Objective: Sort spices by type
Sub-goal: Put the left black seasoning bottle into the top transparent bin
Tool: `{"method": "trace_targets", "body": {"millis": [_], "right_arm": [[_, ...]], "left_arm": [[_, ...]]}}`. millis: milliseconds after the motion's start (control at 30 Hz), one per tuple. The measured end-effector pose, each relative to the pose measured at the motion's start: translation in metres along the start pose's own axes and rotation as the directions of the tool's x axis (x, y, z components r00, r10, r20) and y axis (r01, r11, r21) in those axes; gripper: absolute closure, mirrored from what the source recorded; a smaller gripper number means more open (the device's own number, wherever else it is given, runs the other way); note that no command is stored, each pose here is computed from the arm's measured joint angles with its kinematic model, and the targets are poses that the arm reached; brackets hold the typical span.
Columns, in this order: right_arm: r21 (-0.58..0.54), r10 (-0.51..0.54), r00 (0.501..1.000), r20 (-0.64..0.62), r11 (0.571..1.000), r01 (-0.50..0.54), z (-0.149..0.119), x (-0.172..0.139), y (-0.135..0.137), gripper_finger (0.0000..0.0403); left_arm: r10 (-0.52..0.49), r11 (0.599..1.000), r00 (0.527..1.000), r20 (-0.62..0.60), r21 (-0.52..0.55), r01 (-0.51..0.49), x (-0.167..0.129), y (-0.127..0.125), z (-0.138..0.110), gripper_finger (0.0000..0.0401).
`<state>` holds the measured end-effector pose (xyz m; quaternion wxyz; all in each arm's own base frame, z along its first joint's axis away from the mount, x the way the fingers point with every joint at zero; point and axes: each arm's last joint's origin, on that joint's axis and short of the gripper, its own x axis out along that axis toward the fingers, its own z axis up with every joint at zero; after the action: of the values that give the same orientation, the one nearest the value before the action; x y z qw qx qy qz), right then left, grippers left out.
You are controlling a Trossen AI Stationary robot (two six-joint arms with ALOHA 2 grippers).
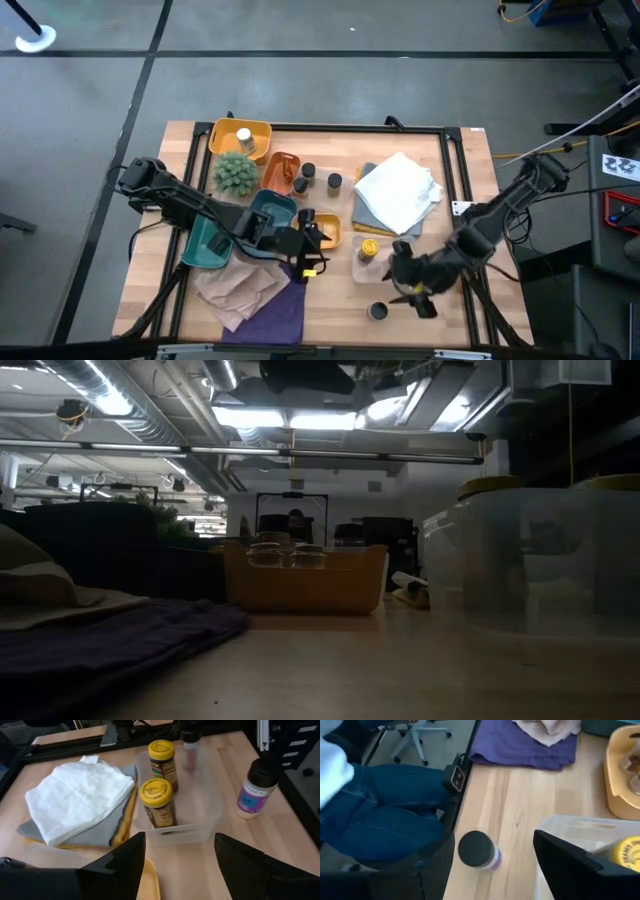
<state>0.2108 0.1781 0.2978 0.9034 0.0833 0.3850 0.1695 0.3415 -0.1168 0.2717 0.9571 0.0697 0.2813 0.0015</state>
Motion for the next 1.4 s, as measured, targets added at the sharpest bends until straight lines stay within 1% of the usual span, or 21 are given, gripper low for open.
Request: {"method": "trace_targets", "body": {"millis": [167,267,433,567,1133,1233,1400], "right_arm": [[-0.068,-0.042,0.999,-0.024,0.997,0.04,-0.015,0.013,0.019,0.0132],[-0.105,-0.061,0.996,-0.061,0.993,0.054,-0.025,0.027,0.027,0.0132],[-0.14,-0.096,0.99,-0.105,0.987,0.081,-0.036,0.05,0.033,0.0132],[-0.147,-0.116,0.985,-0.128,0.984,0.097,-0.041,0.06,0.032,0.0132],[-0.143,-0.105,0.987,-0.119,0.986,0.088,-0.04,0.062,0.033,0.0132],[-0.149,-0.123,0.985,-0.123,0.983,0.105,-0.042,0.067,0.033,0.0132],[-0.16,-0.133,0.977,-0.168,0.981,0.106,-0.049,0.081,0.033,0.0132]], "left_arm": [[-0.009,0.999,1.0,0.004,-0.049,0.009,-0.001,-0.004,0.0,0.018],[-0.009,0.998,1.0,0.004,-0.066,0.009,-0.001,-0.004,0.0,0.018],[-0.009,0.996,1.0,0.004,-0.088,0.009,-0.001,-0.004,0.0,0.018],[-0.009,0.995,1.0,0.004,-0.097,0.009,-0.001,-0.004,0.0,0.018],[-0.008,0.994,1.0,0.002,-0.11,0.009,-0.001,-0.004,0.0,0.018],[-0.008,0.994,1.0,0.002,-0.11,0.008,-0.001,-0.004,0.0,0.018],[-0.008,0.994,1.0,0.001,-0.11,0.009,-0.001,-0.004,0.0,0.018]]}}
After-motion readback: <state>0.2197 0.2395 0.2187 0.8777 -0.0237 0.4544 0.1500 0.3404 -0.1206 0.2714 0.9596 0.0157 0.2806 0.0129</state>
